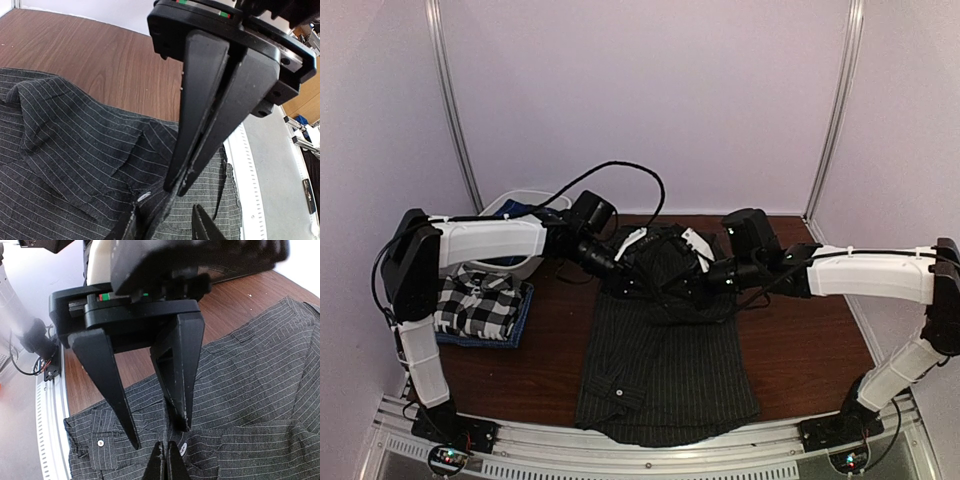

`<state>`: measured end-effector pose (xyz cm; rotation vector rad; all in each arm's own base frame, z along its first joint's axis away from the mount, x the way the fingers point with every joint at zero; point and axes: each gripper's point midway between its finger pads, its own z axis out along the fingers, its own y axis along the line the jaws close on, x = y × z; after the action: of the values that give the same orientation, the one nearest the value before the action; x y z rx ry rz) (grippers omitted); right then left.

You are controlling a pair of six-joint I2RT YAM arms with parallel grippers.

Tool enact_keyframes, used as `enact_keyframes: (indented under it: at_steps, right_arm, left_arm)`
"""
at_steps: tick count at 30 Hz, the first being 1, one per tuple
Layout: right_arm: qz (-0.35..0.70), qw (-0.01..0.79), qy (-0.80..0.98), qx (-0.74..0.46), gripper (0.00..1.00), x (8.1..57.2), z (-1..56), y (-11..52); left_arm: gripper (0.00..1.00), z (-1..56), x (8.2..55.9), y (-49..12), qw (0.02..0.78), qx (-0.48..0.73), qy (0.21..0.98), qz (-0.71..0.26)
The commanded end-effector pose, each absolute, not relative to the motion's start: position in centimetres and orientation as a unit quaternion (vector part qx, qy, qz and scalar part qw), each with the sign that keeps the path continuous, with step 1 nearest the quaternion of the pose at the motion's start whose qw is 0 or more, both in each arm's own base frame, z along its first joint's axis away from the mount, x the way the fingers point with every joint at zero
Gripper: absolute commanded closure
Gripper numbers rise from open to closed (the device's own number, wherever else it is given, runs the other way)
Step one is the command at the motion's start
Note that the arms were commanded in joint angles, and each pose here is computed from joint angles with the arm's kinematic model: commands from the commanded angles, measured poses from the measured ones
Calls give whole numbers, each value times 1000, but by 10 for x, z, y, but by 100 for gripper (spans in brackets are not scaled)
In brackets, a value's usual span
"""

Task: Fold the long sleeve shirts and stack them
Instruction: Pass from the right arm to the left

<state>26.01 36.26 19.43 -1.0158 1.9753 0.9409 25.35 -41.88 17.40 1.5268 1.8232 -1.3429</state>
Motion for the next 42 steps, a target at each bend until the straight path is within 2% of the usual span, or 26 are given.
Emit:
enact_keyframes:
  at_steps: [1, 12, 18, 22, 23, 26, 29, 32, 36, 42]
  right_arm:
    - [382, 388, 740, -395, 100, 262, 218, 363]
    - [385, 387, 741, -392, 100, 265, 218, 365]
    - [386, 394, 743, -378, 100, 270, 220, 365]
    - [385, 400, 748, -363, 100, 275, 221, 364]
    - [382, 401, 752, -356, 97, 277, 220, 362]
    - [372, 408, 766, -330, 71, 285, 219, 354]
    - [347, 425, 785, -287, 52, 299, 224, 335]
    - [326, 449, 802, -220, 40, 320, 234, 301]
    - [293, 459, 831, -114, 29, 345, 230, 243]
    - [256, 433, 864, 1, 28, 371, 194, 184]
  left_arm:
    - [64, 191, 258, -417, 225, 546, 636, -496]
    - [69, 190, 262, -421, 225, 542, 639, -498]
    - [84, 188, 261, -426, 215, 536, 641, -506]
    - [99, 189, 260, -428, 212, 521, 648, -513]
    - [100, 192, 261, -428, 220, 517, 649, -514]
    - [100, 193, 276, -425, 247, 472, 689, -492]
    - [100, 203, 287, -419, 265, 426, 716, -486]
    - [100, 229, 293, -411, 304, 390, 727, -477]
    - [100, 269, 315, -392, 374, 332, 746, -439]
    - [100, 304, 345, -354, 398, 199, 795, -412]
